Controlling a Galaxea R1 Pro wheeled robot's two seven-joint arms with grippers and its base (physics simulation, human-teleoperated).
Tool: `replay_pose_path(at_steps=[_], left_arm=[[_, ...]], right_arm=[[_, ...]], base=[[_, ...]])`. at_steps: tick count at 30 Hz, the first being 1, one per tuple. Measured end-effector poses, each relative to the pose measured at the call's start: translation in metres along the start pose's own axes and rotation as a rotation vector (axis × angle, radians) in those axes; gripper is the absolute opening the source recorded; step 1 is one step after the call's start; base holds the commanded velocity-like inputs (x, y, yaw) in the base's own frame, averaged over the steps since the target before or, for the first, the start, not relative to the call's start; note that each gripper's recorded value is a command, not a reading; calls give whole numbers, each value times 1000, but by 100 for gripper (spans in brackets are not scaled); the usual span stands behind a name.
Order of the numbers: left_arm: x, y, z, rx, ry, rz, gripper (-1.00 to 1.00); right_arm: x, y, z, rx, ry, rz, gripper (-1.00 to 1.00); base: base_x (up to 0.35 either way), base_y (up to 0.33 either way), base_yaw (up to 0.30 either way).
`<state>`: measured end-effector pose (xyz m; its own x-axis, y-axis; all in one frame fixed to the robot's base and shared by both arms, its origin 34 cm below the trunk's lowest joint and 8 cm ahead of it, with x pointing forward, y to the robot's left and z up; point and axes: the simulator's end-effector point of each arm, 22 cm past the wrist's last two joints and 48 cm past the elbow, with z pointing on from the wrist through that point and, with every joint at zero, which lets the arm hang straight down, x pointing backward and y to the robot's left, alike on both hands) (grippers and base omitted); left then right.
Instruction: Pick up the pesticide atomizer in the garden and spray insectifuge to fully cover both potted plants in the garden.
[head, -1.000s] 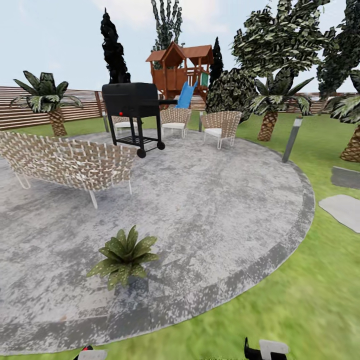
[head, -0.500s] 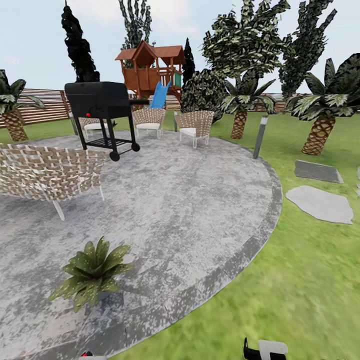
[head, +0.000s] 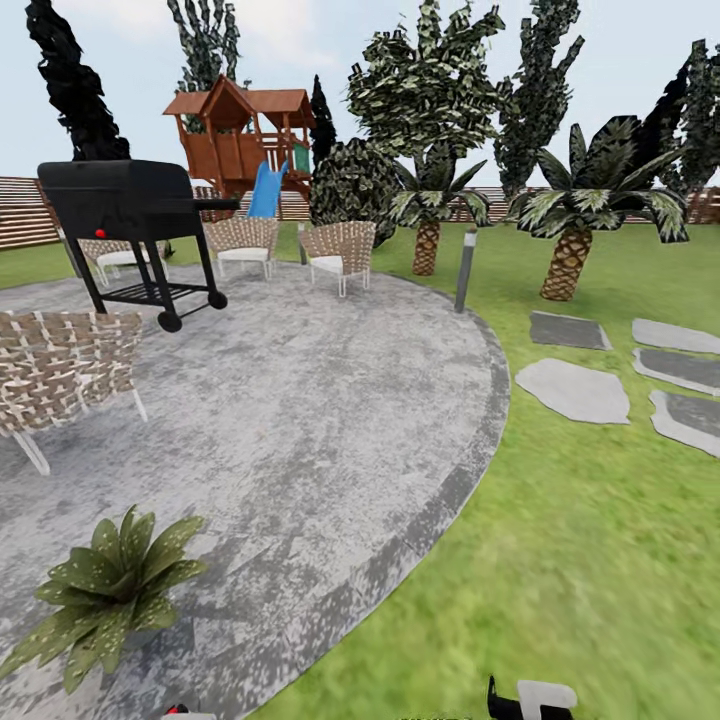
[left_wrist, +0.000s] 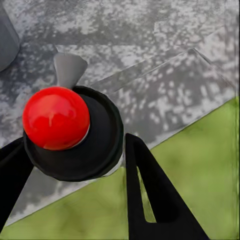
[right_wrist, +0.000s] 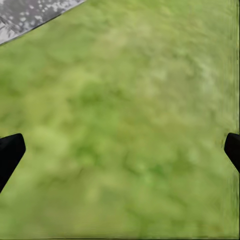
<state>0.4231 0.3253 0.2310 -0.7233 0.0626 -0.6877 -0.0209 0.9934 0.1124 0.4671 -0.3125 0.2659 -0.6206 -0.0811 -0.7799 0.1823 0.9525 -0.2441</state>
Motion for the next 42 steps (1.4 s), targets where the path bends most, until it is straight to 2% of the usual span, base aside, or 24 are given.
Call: replay_pose_path(at_steps=[9,13,15,24,42], left_arm=[[3,2,-2,-2,1,-6,-100],[10,11,-5,-34,3,-61,-100],[7,17,-8,-53,-25,-86,-100],[5,11,-8,-40,-35,-76,-100],[5,9,-8,-39,-35,-77,-100]], right_arm=[[0,-1,0,-1,-2,-2,100],[0,-1,0,-2,-1,-3,100],[1,0,0,-2,-1,-2,100],[1,0,0,-3,0,-2,100],[0,-1,0,-3,-2,-2,100]], base=[[0,0,-300],[0,0,-300],[0,0,-300],[33,0,-300],[312,-39,-300]])
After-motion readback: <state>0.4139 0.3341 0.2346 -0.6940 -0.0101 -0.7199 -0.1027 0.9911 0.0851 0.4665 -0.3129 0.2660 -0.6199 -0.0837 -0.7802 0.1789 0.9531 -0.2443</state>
